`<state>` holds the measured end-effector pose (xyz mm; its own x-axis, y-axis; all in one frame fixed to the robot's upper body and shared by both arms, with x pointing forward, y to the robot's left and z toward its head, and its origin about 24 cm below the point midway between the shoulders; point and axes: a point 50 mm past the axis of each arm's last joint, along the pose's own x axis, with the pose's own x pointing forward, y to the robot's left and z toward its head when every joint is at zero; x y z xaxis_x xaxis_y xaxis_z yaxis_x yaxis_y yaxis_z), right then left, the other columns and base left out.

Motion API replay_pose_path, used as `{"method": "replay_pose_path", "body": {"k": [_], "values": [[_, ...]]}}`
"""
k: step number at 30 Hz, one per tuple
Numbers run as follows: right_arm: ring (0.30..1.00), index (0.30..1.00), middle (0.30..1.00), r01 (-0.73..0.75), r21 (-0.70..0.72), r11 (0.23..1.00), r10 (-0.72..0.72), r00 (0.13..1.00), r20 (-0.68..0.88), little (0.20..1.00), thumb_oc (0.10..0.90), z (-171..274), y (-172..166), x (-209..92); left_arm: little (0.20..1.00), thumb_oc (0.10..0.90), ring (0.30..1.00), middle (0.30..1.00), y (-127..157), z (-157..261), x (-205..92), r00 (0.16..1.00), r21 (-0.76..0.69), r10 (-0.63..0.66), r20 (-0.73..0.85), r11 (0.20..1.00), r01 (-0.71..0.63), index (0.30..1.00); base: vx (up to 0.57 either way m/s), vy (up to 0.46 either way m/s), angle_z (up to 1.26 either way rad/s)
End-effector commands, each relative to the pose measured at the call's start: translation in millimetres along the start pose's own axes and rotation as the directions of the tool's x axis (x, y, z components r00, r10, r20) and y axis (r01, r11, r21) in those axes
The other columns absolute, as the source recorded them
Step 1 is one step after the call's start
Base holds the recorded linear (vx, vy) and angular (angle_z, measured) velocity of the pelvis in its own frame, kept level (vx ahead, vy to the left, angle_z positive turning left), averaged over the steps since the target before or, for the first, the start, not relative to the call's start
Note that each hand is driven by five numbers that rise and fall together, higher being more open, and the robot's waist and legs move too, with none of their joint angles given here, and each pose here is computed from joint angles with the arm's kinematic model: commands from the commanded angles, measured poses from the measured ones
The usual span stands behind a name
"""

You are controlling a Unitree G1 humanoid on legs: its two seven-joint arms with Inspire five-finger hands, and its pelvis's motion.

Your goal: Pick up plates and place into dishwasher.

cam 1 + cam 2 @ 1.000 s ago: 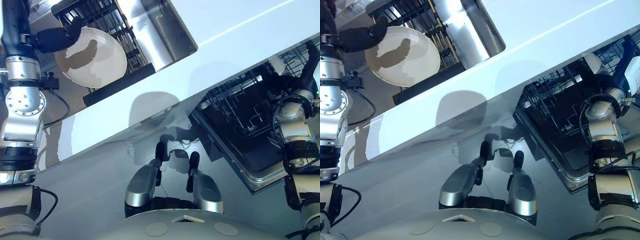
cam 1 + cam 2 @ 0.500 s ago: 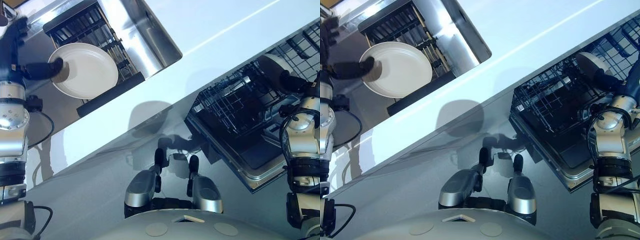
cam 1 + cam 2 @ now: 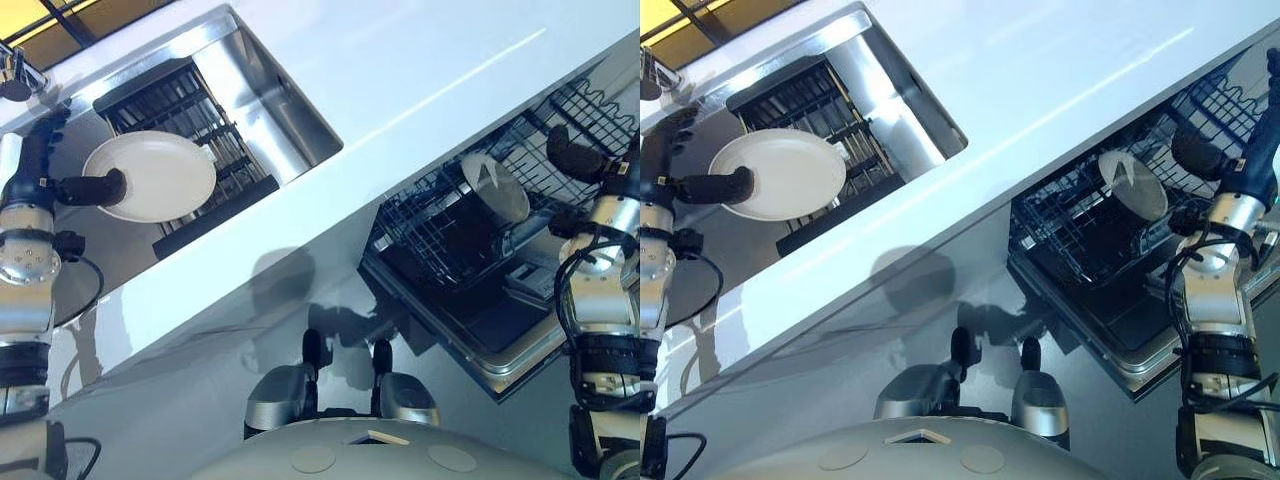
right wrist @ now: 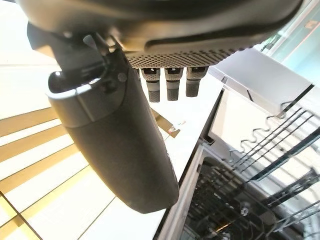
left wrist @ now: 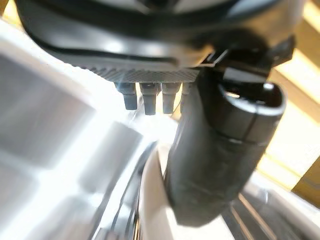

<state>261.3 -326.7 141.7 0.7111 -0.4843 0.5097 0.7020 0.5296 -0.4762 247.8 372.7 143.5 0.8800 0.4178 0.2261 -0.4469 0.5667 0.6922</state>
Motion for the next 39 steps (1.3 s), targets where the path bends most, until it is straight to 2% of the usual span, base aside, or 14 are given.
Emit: {"method": "replay_pose_path", "body": {"k": [1,7,12,14,16,18,24,35,39], "values": [[0.900,0.900,0.900,0.033,-0.016,0.999,-0.030,0.987,0.158,0.900,0.800,15,-19,5,0.900,0.800,0.900,0.900,43,7,-3,0.971,0.001,0.219,0.095,0.975,-0.220,0.900,0.01,0.009,-0.04],[0.900,0.900,0.900,0.018,-0.017,1.000,-0.015,0.989,0.145,0.900,0.800,13,-14,2,0.900,0.800,0.900,0.900,33,1,-8,0.982,-0.024,0.178,0.061,0.984,-0.177,0.900,0.00,0.000,0.00],[0.900,0.900,0.900,0.000,-0.011,1.000,0.001,0.989,0.148,0.900,0.800,16,-11,3,0.900,0.800,0.900,0.900,16,-5,-8,0.998,-0.217,0.053,-0.018,0.975,-0.055,0.900,0.00,0.000,0.00],[0.900,0.900,0.900,-0.006,-0.012,1.000,0.008,0.988,0.154,0.900,0.800,16,-9,2,0.900,0.800,0.900,0.900,10,-5,-9,0.999,-0.239,0.040,-0.016,0.970,-0.043,0.900,0.00,0.000,0.00],[0.900,0.900,0.900,-0.017,-0.011,1.000,0.018,0.987,0.159,0.900,0.800,18,-6,2,0.900,0.800,0.900,0.900,10,0,-8,0.998,-0.221,0.063,0.022,0.974,-0.056,0.900,0.00,0.000,0.00],[0.900,0.900,0.900,-0.024,-0.006,1.000,0.025,0.988,0.153,0.900,0.800,17,-5,2,0.900,0.800,0.900,0.900,12,10,-7,0.992,-0.272,0.103,0.080,0.959,-0.077,0.900,0.00,0.000,0.00],[0.900,0.900,0.900,-0.050,-0.007,0.999,0.051,0.991,0.126,0.900,0.800,9,2,-5,0.900,0.800,0.900,0.900,18,44,-13,0.935,-0.502,0.251,0.250,0.860,-0.097,0.900,0.00,0.000,0.00],[0.900,0.900,0.900,-0.108,-0.010,0.994,0.108,0.991,0.078,0.900,0.800,0,11,-18,0.900,0.800,0.900,0.900,15,52,-19,0.907,-0.510,0.306,0.288,0.851,-0.125,0.900,0.00,-0.002,0.01],[0.900,0.900,0.900,-0.123,-0.011,0.992,0.123,0.990,0.073,0.900,0.800,-2,13,-21,0.900,0.800,0.900,0.900,21,59,-24,0.853,-0.485,0.400,0.336,0.850,-0.208,0.900,0.00,0.000,0.00]]}}
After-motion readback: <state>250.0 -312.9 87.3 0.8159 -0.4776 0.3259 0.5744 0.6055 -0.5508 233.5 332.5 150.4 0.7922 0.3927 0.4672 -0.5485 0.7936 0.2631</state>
